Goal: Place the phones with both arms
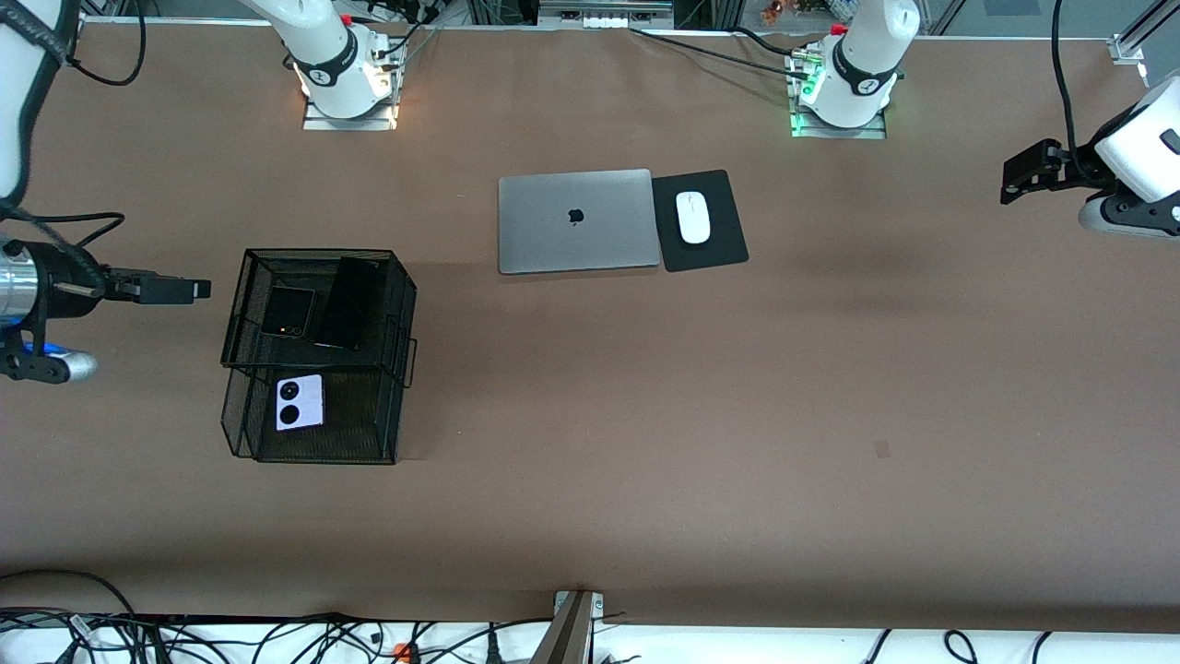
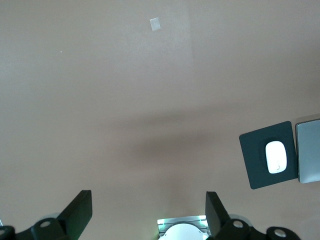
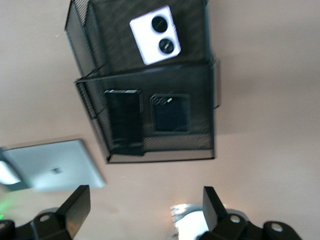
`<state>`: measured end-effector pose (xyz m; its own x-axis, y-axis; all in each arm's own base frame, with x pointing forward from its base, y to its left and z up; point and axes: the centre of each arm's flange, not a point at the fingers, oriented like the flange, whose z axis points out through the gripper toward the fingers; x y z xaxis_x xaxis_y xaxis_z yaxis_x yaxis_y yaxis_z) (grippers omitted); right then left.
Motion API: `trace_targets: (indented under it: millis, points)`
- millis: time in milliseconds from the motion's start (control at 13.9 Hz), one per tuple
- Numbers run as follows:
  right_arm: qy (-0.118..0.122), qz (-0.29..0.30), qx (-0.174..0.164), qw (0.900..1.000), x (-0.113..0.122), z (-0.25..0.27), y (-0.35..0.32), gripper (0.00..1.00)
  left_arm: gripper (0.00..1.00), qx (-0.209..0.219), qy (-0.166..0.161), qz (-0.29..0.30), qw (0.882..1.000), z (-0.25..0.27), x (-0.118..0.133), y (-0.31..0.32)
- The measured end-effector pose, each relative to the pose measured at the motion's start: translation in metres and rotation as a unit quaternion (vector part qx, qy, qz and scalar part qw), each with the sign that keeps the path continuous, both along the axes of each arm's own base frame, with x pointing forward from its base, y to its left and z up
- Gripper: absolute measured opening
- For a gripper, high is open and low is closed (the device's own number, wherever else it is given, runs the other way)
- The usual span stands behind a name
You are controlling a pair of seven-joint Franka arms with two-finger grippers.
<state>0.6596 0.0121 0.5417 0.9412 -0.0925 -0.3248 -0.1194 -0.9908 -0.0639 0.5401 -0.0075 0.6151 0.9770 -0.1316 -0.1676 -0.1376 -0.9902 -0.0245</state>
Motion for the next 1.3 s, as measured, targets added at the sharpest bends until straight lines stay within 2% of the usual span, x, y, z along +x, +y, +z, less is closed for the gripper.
trace_targets:
  millis: [144, 432, 576, 720, 936, 1296]
  points:
    - [-0.036, 0.029, -0.021, 0.999, -0.002, 0.022, 0.017, 1.0, 1.0, 0.0, 0.0, 0.0, 1.0, 0.0, 0.0, 0.0]
    - [-0.1, 0.021, -0.018, 0.995, -0.007, 0.026, 0.003, 1.0, 1.0, 0.0, 0.0, 0.0, 1.0, 0.0, 0.0, 0.0]
    - [-0.134, 0.023, -0.025, 0.99, -0.021, 0.012, 0.002, 1.0, 1.0, 0.0, 0.0, 0.0, 1.0, 0.0, 0.0, 0.0]
    - [-0.158, 0.035, -0.038, 0.986, -0.041, 0.002, 0.01, 1.0, 1.0, 0.0, 0.0, 0.0, 1.0, 0.0, 0.0, 0.0]
    - [-0.172, 0.052, -0.051, 0.982, -0.056, -0.002, 0.021, 1.0, 1.0, 0.0, 0.0, 0.0, 1.0, 0.0, 0.0, 0.0]
    - [-0.172, 0.052, -0.051, 0.982, -0.056, -0.013, 0.022, 1.0, 1.0, 0.0, 0.0, 0.0, 1.0, 0.0, 0.0, 0.0]
